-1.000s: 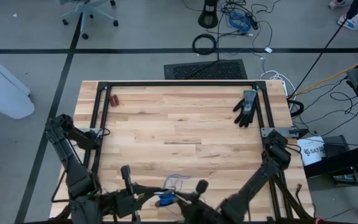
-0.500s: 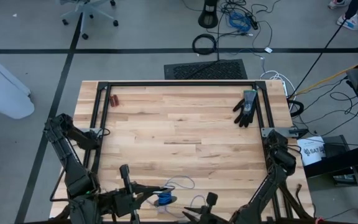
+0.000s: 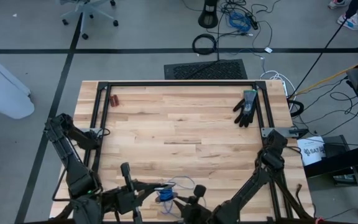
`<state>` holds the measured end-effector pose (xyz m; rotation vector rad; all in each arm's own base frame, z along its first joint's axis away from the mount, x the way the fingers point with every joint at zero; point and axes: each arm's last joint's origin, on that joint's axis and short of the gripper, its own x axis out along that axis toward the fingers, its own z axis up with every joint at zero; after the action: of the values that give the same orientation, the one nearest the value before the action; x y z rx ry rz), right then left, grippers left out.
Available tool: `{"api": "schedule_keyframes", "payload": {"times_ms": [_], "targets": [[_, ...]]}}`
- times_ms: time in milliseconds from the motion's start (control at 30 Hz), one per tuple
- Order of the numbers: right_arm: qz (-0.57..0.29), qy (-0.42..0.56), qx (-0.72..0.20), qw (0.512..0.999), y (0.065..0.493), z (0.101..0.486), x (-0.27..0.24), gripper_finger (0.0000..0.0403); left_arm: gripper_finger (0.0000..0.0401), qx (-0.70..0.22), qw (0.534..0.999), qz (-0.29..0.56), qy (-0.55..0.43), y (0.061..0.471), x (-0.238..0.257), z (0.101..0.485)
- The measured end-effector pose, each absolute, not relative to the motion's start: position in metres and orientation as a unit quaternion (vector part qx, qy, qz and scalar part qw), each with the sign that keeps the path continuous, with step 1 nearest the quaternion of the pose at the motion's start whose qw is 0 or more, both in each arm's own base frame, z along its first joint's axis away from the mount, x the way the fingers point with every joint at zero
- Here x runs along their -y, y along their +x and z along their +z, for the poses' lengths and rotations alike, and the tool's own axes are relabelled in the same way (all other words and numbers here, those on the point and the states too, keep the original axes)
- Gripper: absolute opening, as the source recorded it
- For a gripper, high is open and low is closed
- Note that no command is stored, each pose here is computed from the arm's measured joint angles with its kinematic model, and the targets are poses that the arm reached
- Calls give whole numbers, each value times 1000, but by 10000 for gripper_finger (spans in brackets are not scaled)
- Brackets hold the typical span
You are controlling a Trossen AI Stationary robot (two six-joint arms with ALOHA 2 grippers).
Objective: Coil cords
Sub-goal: Coil the blue wire onto a spool
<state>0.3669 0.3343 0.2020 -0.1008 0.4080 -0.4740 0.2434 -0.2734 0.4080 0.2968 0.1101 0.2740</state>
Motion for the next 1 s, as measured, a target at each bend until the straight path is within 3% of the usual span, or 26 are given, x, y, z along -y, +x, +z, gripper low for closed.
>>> {"api": "schedule_keyframes", "payload": {"times_ms": [233,367,600,800,1000], "targets": [[-223,-109,-235,940,380,202,-319,117,6,-56,977,141,149,245,272,408],[-177,-75,-262,946,384,209,-316,134,6,-57,976,147,150,245,271,407],[-165,3,-204,965,383,215,-336,135,6,-57,975,150,151,245,271,407],[-202,-7,-141,969,384,225,-340,135,6,-57,975,149,152,245,271,407],[-220,9,-143,965,398,218,-327,130,6,-57,975,149,151,245,271,407]]}}
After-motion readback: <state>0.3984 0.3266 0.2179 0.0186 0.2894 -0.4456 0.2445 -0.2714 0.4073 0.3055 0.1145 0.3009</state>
